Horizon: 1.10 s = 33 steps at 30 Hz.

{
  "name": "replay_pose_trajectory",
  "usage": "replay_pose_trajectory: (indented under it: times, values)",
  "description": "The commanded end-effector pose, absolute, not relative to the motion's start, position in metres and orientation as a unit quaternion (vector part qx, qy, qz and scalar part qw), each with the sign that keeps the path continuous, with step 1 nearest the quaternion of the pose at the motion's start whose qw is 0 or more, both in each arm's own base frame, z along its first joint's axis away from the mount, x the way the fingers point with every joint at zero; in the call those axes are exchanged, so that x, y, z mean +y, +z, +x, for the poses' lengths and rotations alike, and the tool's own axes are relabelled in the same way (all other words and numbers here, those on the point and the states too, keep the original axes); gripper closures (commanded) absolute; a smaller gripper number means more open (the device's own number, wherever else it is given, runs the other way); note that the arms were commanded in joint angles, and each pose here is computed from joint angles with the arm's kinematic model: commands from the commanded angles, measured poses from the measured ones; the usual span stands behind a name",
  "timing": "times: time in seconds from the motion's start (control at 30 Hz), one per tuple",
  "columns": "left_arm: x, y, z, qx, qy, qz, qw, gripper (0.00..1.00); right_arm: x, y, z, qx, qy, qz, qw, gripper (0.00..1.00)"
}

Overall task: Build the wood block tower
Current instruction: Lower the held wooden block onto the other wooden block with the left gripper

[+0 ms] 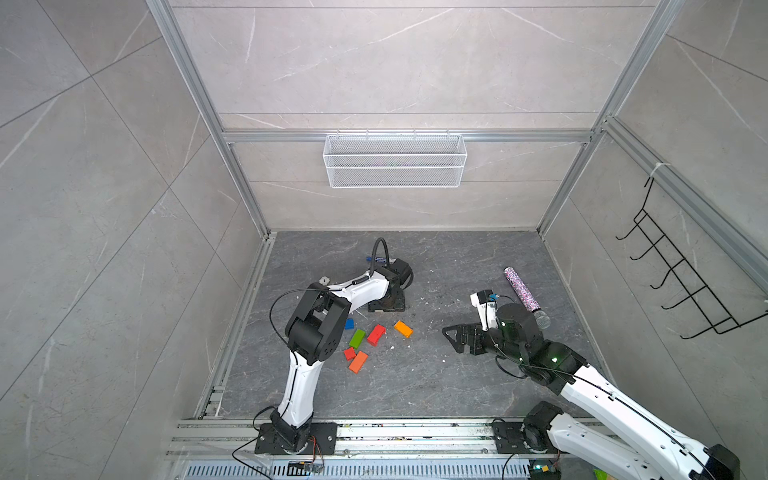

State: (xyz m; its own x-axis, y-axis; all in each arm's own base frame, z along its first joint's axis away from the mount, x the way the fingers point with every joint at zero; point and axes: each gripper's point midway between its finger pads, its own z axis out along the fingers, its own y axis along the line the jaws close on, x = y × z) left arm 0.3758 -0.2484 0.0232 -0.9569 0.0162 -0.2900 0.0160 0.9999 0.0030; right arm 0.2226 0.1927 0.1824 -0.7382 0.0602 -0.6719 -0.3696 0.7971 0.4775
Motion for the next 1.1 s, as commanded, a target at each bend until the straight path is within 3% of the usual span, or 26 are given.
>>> replay_pose_trajectory:
  times: [0.0, 1.07]
  values:
    - [-0.246, 0.018, 0.381, 0.989, 0.007, 0.014, 0.144, 0.40, 0.195, 0.182, 0.220, 0.879, 0.312, -0.092, 0.350, 0.01]
    - [-0.237, 0.010, 0.393, 0.989, 0.016, 0.007, 0.144, 0.38, 0.195, 0.181, 0.218, 0.879, 0.314, -0.091, 0.346, 0.01]
